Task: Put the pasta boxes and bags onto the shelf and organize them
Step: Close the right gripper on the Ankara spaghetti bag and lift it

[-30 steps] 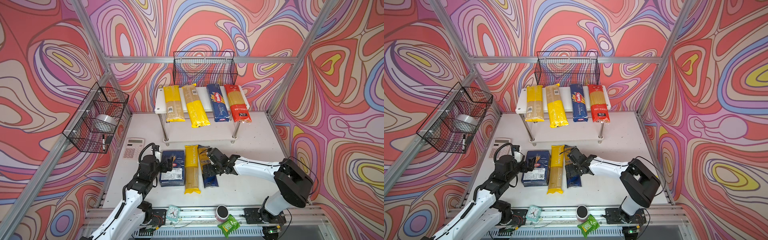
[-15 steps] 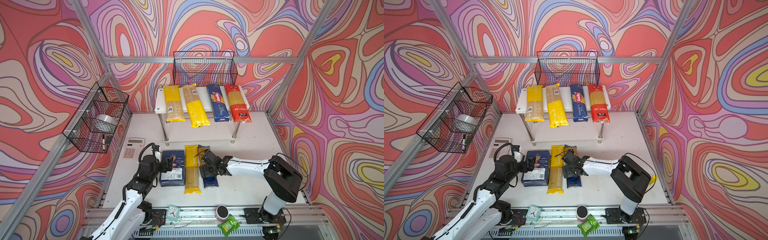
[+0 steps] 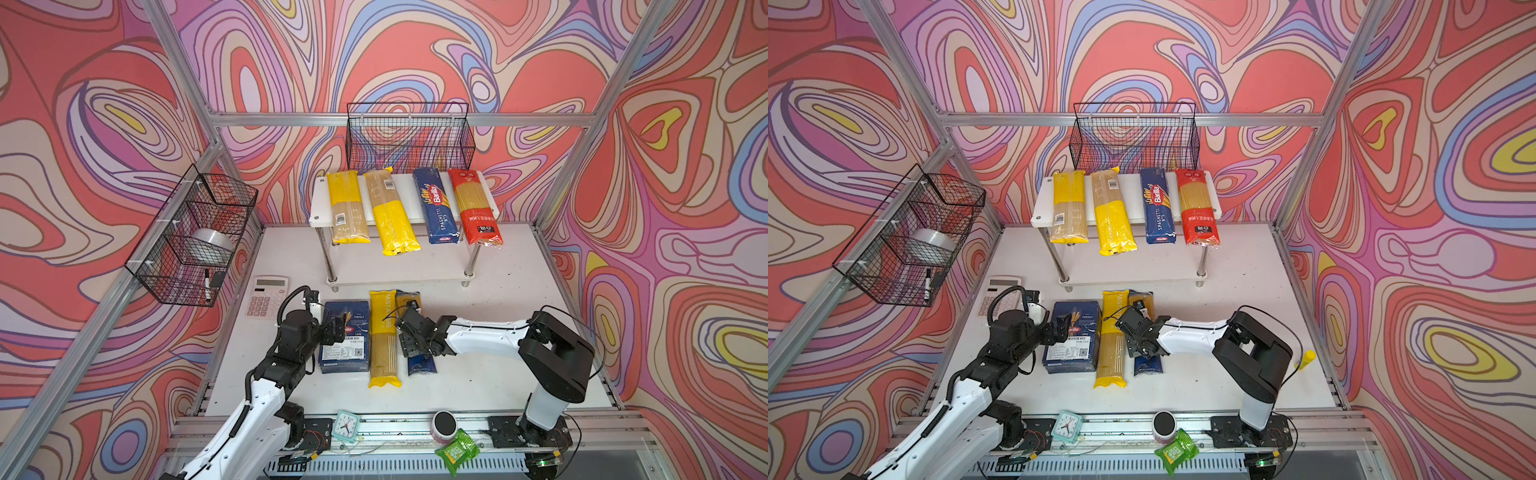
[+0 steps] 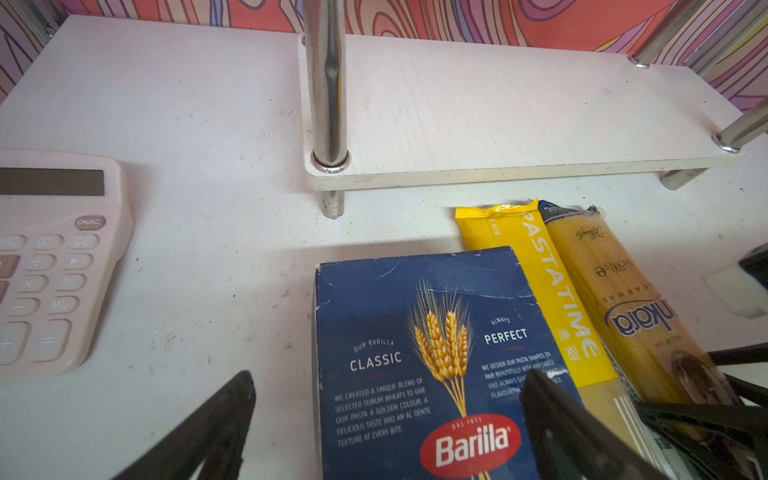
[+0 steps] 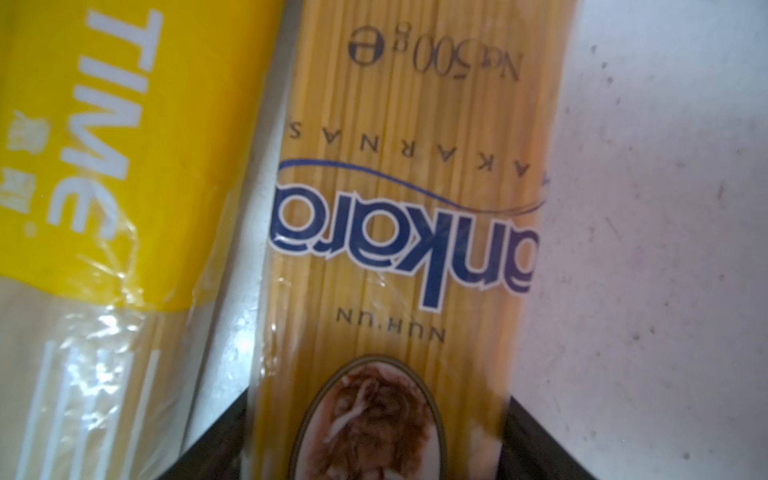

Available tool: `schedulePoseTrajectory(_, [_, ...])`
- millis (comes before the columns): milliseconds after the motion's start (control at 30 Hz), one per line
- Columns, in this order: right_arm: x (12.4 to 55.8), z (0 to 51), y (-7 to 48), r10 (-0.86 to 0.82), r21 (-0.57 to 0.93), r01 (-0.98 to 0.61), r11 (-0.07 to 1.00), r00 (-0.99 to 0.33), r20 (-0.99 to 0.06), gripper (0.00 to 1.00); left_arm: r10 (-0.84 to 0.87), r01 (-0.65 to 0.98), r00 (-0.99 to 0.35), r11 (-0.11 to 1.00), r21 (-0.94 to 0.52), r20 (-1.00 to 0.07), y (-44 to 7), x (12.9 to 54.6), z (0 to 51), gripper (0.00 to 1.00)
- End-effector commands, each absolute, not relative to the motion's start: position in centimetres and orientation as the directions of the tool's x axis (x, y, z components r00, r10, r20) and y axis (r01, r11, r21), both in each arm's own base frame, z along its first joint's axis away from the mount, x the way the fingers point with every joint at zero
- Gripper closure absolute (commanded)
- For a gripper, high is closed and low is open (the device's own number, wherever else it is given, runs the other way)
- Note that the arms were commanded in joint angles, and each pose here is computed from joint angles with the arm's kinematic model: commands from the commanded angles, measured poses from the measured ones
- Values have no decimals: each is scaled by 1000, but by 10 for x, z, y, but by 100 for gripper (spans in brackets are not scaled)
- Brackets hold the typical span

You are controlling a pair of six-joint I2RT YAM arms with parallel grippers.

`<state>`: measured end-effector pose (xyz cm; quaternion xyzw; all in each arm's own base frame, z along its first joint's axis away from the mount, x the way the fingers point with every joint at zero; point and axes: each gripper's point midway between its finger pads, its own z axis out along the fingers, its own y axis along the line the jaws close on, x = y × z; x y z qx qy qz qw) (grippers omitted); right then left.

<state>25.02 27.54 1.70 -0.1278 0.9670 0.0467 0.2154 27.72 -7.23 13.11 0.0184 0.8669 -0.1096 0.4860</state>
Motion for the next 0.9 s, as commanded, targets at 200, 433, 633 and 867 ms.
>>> schedulePoseTrajectory(200, [223, -6, 263, -238, 60, -273, 960, -911, -337, 43, -80, 140, -508, 975, -174, -858, -72, 280, 141, 0])
schedulePoseTrajectory(433, [228, 15, 262, -198, 84, -249, 965, -899, -390, 60, -80, 141, -507, 975, -174, -858, -72, 280, 141, 0])
schedulePoseTrajectory(633, [234, 44, 263, -149, 141, -242, 960, -868, -474, 78, -79, 142, -508, 975, -173, -858, -72, 280, 141, 0])
schedulePoseTrajectory(867, [237, 74, 261, -106, 186, -244, 952, -831, -545, 94, -79, 142, -506, 975, -173, -859, -72, 280, 141, 0])
